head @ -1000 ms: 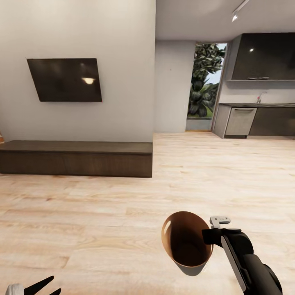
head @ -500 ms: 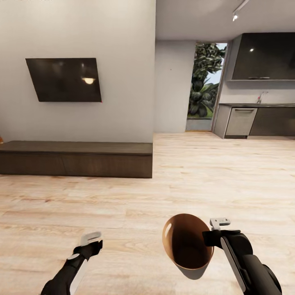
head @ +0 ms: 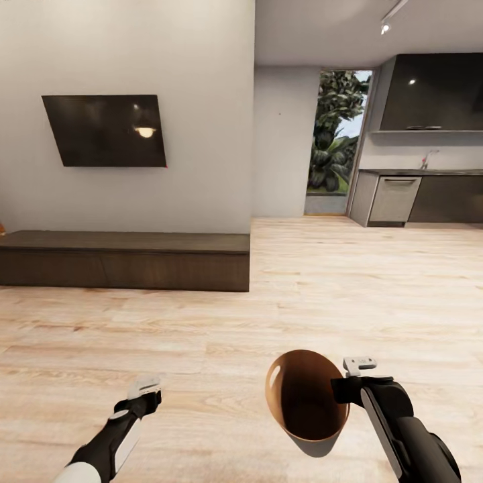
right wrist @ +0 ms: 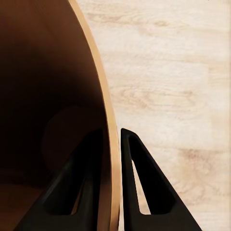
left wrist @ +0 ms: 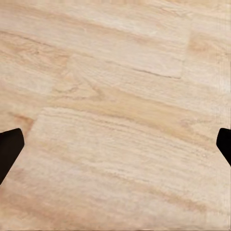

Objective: Put the three can of soda from the living room inside the tash can in the kitchen.

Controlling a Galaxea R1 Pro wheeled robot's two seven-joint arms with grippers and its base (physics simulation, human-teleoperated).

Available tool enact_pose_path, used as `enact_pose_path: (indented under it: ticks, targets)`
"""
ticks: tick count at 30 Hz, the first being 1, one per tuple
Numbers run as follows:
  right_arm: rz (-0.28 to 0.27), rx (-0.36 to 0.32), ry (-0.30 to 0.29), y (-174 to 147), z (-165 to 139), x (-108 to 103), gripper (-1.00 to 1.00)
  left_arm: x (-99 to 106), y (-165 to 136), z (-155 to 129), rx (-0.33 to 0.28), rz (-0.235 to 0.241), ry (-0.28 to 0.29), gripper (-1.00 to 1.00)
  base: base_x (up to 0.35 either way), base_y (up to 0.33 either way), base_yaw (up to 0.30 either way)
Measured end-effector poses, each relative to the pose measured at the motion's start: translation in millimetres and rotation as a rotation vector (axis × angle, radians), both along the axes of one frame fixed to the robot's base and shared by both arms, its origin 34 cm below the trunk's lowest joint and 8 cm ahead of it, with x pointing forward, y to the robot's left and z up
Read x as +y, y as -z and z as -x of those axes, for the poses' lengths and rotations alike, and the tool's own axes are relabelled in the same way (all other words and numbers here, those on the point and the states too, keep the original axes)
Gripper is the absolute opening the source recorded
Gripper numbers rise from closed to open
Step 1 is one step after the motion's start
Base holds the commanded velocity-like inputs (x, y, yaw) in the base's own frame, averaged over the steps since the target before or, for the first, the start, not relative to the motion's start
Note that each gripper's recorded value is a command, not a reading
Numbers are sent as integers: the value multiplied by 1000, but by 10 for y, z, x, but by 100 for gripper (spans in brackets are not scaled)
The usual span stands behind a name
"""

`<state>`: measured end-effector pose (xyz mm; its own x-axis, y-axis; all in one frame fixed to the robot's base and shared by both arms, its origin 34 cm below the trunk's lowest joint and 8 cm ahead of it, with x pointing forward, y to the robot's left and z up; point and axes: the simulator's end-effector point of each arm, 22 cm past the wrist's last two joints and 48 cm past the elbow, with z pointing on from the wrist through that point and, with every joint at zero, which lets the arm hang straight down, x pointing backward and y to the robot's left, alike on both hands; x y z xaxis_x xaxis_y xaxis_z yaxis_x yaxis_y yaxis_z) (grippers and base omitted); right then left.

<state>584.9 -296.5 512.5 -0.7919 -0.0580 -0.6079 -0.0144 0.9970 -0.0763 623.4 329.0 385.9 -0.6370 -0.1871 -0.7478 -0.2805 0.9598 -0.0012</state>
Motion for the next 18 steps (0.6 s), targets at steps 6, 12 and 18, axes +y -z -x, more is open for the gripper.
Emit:
enact_pose_path:
  ticks: [6, 12, 18]
  targets:
    - [-3, 0, -1, 0, 0, 5, -100, 191, 10, 32, -32, -27, -19, 100, 0, 0, 0]
    - [1, 0, 0, 0, 0, 0, -100, 237, -26, 11, -59, -36, -25, 100, 0, 0, 0]
    - [-1, 1, 0, 5, 2, 8, -100, 238, -30, 8, -62, -37, -25, 100, 0, 0, 0]
